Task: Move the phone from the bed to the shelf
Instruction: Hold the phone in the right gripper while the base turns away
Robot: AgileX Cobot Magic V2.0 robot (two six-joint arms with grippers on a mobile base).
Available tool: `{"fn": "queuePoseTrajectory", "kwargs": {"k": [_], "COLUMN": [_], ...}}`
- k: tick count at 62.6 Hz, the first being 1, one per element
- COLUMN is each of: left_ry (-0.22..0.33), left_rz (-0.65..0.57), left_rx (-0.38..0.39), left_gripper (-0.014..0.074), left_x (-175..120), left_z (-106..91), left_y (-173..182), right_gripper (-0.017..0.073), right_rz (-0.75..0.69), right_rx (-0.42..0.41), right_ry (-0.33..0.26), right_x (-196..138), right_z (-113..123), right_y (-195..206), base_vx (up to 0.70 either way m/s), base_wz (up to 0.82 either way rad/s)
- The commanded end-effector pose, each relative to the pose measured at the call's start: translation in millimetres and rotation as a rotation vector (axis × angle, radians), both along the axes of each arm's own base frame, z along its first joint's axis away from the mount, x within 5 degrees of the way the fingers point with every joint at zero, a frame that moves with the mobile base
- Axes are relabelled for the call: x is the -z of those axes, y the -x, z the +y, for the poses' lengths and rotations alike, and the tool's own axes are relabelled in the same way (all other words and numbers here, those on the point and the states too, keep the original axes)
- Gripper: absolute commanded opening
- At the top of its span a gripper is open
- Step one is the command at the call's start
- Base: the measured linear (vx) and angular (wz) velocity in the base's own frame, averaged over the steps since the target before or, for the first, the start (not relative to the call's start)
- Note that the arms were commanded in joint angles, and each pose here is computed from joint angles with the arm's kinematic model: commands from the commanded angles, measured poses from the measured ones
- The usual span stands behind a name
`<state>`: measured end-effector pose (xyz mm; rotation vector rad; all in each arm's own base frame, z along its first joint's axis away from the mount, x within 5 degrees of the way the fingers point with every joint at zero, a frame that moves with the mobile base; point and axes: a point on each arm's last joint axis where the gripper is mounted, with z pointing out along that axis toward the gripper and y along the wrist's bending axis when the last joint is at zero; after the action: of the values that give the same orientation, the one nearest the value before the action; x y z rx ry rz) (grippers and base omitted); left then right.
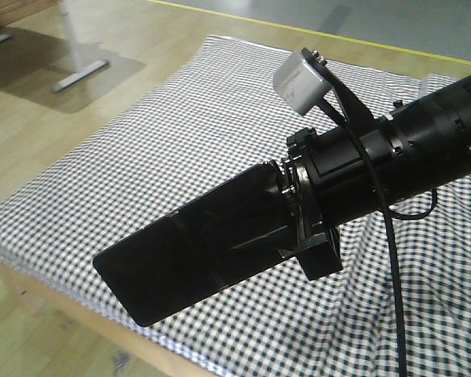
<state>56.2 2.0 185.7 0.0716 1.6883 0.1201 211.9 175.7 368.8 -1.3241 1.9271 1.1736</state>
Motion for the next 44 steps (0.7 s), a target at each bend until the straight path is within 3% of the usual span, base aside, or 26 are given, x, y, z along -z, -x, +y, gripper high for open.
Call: {"fn": "queuePoseTrajectory", "kwargs": {"k": [1,44], "left_ry": [0.011,0.011], "left_rz": [-0.108,-0.108], "left_rx": [0.002,0.002], "left_gripper": [0.0001,0.0001], "left_x": [-14.5,-14.5], "left_z": [-0.2,-0.2], "left_y": [1.3,1.3], "right_gripper": [-0.0003,-0.0003], "right_rz": [-0.002,-0.002], "right_rx": [-0.048,-0.048], "right_ry": [-0.089,-0.089], "right_x": [-21.8,-21.8], "right_z": [-1.6,-1.6], "right_y": [13.6,13.6], "base_vx": [-0.13,-0.14], "base_wz": [0.50,0.55]}}
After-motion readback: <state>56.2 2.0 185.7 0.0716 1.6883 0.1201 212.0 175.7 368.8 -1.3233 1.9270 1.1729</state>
